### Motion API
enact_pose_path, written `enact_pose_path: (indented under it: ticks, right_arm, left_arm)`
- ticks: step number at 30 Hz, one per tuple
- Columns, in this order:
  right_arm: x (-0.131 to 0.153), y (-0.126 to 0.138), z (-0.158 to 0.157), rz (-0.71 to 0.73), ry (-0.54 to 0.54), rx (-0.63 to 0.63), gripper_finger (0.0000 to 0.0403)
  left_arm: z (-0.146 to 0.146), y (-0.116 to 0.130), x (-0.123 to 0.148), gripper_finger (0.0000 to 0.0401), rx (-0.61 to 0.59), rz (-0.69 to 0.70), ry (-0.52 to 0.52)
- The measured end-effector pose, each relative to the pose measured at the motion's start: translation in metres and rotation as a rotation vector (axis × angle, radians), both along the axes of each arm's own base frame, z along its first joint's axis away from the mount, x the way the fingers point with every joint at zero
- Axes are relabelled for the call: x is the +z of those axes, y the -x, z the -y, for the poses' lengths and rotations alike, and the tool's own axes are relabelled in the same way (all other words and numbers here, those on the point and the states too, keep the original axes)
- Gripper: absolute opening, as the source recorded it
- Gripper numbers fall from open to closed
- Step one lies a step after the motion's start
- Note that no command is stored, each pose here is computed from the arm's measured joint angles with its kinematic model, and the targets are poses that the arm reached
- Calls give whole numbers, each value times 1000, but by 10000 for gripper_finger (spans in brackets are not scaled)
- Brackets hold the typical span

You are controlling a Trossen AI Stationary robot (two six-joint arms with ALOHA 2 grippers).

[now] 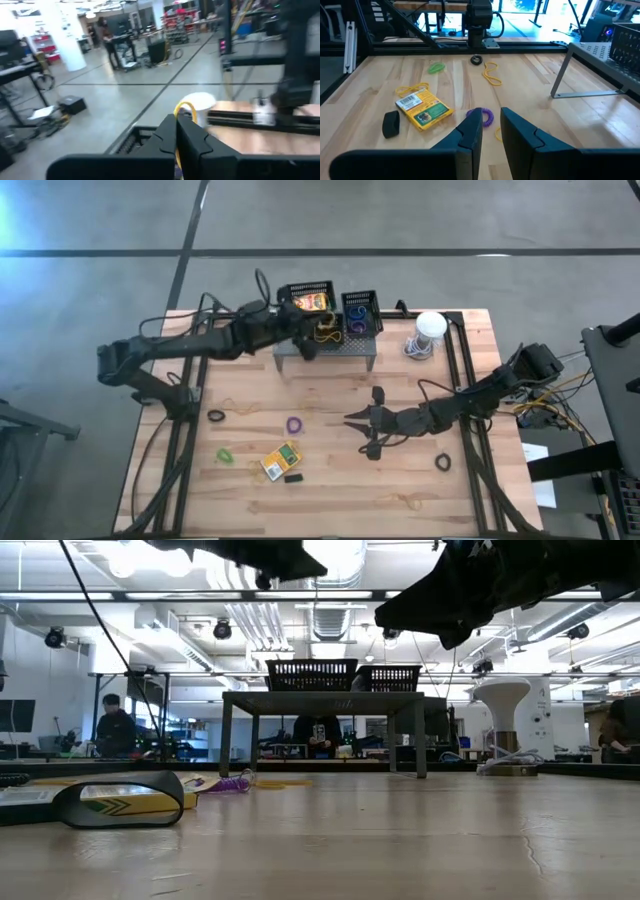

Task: Pick & Place Office Desk Supplies
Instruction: Put the yellow rubber band into the bottom left black bin, then put the violet spring keychain into the right black bin

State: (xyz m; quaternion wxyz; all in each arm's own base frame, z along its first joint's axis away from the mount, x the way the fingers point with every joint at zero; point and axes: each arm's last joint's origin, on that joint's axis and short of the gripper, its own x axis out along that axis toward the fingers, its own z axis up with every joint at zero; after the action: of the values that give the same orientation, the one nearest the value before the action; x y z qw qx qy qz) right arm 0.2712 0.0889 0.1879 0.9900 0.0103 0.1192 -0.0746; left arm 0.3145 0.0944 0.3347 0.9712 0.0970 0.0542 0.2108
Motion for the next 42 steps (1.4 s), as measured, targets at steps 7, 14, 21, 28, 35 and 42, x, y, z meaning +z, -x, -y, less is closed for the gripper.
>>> enact_pose_path:
  ticks: [7,14,21,28,35,42]
  right_arm:
    - [0,0,0,1,-5,-1,63]
    - [0,0,0,1,-14,-2,63]
    - [0,0,0,2,-14,-2,63]
    - [0,0,0,5,-18,-3,63]
    - [0,0,0,6,-19,-3,63]
    - [0,0,0,6,-22,-4,63]
  left_arm:
    - [-32,-11,-31,7,77,-143,41]
    - [-34,-11,-57,7,133,-323,123]
    - [-35,-5,-45,41,155,-392,142]
    - [-34,0,-30,116,172,-459,211]
    - [-26,12,-5,126,206,-558,339]
    - [-17,27,10,126,227,-700,409]
